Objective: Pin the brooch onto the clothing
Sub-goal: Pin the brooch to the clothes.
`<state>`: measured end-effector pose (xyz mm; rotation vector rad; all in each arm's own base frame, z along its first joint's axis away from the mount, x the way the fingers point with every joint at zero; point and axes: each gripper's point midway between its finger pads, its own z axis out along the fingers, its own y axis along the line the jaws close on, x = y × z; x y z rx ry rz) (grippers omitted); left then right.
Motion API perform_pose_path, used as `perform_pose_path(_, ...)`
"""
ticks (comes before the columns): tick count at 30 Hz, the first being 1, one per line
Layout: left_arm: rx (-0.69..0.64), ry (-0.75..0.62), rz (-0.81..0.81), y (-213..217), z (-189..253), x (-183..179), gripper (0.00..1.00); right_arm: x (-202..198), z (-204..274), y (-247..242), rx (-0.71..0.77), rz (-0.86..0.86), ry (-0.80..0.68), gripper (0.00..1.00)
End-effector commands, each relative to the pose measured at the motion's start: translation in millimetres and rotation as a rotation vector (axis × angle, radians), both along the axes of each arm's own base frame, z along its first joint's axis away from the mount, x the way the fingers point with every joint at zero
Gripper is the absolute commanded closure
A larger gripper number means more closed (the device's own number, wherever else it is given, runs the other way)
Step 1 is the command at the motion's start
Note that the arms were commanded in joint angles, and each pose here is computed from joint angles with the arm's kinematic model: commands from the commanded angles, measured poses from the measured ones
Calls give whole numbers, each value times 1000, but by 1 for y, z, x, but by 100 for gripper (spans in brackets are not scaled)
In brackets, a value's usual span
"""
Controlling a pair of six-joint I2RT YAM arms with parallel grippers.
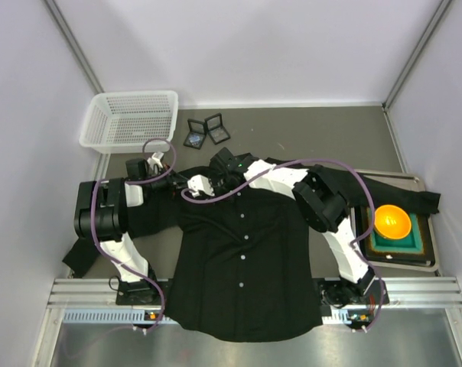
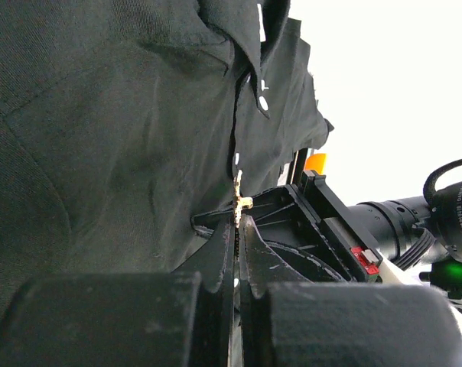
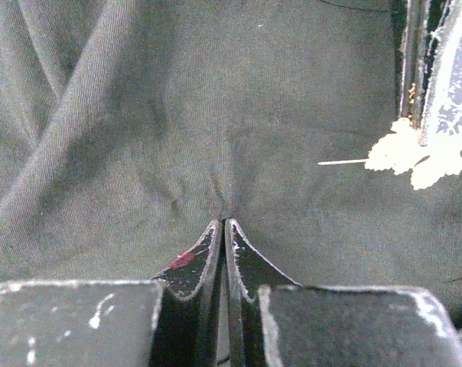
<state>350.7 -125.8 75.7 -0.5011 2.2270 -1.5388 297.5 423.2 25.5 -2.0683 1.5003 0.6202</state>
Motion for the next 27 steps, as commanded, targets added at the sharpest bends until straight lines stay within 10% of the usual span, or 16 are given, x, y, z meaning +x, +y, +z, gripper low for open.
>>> perform_pose_path(1, 3, -54, -3, 0, 9, 8, 100, -12, -19, -15, -84, 28, 67, 100)
perform_pose_path(18, -9, -109, -71, -22, 19, 2, 100, 10, 58, 2, 155, -150, -100, 100)
perform_pose_path(22, -5, -120, -57, -20, 22, 5, 100, 6, 60, -7, 131, -115, -55, 56)
perform_pose_path(27, 10, -139, -31, -14, 25, 11, 100, 25, 57, -18, 109, -182, 44, 45)
